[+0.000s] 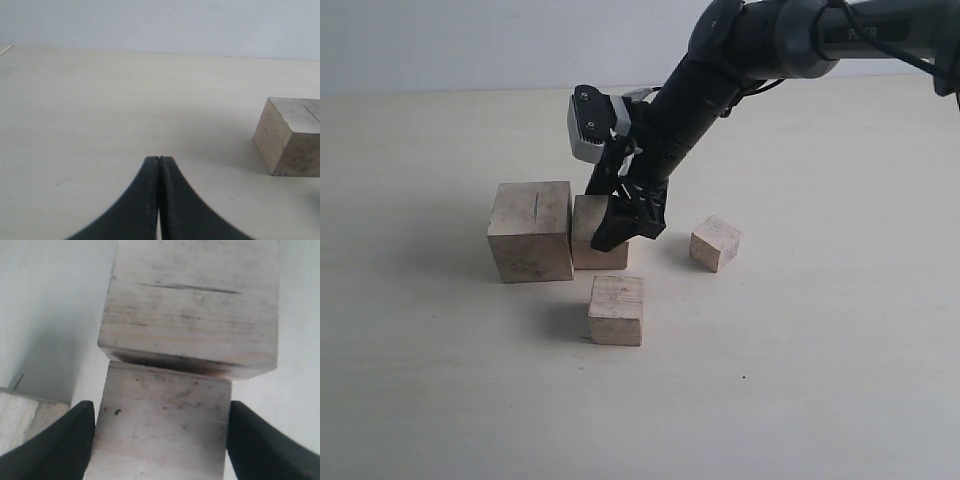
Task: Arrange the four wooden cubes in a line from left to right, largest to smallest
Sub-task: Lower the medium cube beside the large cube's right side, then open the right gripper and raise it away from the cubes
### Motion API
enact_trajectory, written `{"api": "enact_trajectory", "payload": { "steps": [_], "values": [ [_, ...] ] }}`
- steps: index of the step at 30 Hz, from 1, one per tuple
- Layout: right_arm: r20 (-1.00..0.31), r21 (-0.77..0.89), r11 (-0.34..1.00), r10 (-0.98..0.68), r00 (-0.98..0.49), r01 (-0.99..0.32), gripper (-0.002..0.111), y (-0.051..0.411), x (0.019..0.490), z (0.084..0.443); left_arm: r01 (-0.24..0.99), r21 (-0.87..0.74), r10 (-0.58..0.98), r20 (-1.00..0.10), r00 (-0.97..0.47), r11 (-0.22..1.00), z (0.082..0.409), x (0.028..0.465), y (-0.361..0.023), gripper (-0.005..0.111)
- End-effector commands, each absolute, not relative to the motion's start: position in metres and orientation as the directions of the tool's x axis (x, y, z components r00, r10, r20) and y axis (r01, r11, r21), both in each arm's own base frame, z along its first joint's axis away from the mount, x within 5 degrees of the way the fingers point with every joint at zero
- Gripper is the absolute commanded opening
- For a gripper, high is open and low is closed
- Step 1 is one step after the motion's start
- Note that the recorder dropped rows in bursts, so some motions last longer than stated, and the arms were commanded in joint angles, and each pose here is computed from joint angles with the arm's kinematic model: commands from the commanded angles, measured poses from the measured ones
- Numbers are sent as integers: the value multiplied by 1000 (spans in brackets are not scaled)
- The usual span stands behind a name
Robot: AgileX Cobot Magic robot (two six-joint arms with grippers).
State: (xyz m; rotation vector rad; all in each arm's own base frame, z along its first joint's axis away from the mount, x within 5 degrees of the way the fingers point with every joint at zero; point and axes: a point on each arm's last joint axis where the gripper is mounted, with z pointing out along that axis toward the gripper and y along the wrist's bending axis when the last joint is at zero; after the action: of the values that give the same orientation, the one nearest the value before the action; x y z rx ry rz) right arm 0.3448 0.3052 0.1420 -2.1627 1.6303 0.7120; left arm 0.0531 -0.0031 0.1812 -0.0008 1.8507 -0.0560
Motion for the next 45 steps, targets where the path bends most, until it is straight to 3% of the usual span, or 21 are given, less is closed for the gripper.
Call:
{"api": "enact_trajectory", "payload": {
  "steps": [1,6,10,14,20,30,34,38,42,45],
  "values": [
    [-589,36,-289,-779,214,-957,0,306,343,144,24,-48,-40,-964,-264,999,181,53,-3,0],
    [-589,37,-288,-780,212,-957,5,306,343,144,24,-48,-40,-964,-264,999,181,53,-3,0],
    [-589,38,-286,-780,210,-957,23,306,343,144,24,-48,-40,-964,-264,999,181,53,-3,0],
    [-592,41,-286,-779,207,-957,50,306,343,144,24,-48,-40,-964,-264,999,181,53,-3,0],
    [-609,46,-274,-770,190,-961,70,308,343,145,24,-48,-40,-964,-264,999,181,53,-3,0],
    [-609,56,-253,-775,168,-966,71,308,343,147,24,-48,-40,-964,-264,999,181,53,-3,0],
    [-603,29,-212,-783,153,-977,71,305,342,173,24,-48,-40,-964,-264,999,181,53,-3,0],
    [-467,18,-42,-884,29,-999,65,288,344,196,24,-48,-40,-964,-264,999,181,53,-3,0],
    [-294,56,280,-913,-283,-958,64,276,355,173,24,-48,-40,-964,-264,999,181,53,-3,0],
    [-263,94,323,-904,-337,-942,64,278,357,151,24,-48,-40,-964,-264,999,181,53,-3,0]
  ]
}}
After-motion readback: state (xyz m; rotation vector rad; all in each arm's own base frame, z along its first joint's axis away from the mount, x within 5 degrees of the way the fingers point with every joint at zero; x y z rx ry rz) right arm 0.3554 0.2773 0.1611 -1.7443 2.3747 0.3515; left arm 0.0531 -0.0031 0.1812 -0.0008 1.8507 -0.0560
